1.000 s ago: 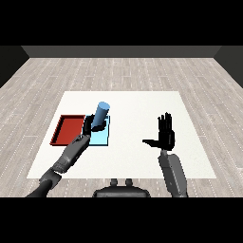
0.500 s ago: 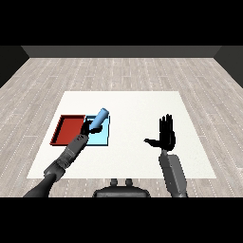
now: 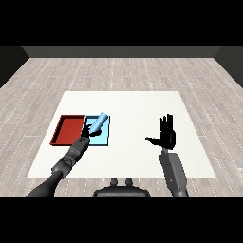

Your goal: Pick the blue can and put it in the blue box

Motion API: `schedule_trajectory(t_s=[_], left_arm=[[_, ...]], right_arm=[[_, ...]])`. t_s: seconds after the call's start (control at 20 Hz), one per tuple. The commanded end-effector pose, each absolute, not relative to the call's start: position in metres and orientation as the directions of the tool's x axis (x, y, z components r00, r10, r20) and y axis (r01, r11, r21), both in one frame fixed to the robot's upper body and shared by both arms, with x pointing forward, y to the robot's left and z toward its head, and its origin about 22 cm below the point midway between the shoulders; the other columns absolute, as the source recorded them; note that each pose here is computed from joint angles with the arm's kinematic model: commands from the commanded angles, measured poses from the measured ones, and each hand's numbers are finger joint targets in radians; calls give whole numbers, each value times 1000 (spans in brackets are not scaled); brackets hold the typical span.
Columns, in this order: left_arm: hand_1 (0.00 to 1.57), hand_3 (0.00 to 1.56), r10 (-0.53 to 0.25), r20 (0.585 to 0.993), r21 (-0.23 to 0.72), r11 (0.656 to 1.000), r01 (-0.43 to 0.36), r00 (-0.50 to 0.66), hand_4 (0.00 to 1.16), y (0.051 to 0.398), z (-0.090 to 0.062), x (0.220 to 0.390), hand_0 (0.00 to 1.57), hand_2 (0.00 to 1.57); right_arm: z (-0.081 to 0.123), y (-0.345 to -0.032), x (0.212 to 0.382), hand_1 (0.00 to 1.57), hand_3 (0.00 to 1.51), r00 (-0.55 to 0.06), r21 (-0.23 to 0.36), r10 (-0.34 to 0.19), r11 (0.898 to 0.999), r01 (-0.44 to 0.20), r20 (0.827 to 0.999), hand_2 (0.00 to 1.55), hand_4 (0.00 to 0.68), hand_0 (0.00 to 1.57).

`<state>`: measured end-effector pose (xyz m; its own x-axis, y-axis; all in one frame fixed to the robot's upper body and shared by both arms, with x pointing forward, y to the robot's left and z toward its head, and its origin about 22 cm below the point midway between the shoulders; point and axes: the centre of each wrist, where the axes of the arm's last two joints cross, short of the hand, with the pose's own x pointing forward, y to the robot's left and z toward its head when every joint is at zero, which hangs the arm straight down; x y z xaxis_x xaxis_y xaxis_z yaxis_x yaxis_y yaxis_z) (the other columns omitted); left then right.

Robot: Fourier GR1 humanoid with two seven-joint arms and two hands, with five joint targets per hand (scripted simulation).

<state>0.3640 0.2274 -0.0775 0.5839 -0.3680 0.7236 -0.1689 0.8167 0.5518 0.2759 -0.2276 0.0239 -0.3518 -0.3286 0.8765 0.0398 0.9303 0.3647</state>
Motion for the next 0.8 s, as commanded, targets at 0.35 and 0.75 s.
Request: schedule_trajectory(t_s=[0.35, 0.75], left_arm=[[0, 0, -397, 674, 578, 809, -110, 623, 0, 240, -68, 373, 0, 0], [0, 0, -358, 892, 430, 860, -275, 275, 0, 234, -55, 380, 0, 0]], right_arm=[[18, -236, 267, 0, 0, -368, 373, -334, 927, 37, 868, 0, 0, 0], [22, -227, 281, 0, 0, -365, 310, -289, 951, -2, 885, 0, 0, 0]])
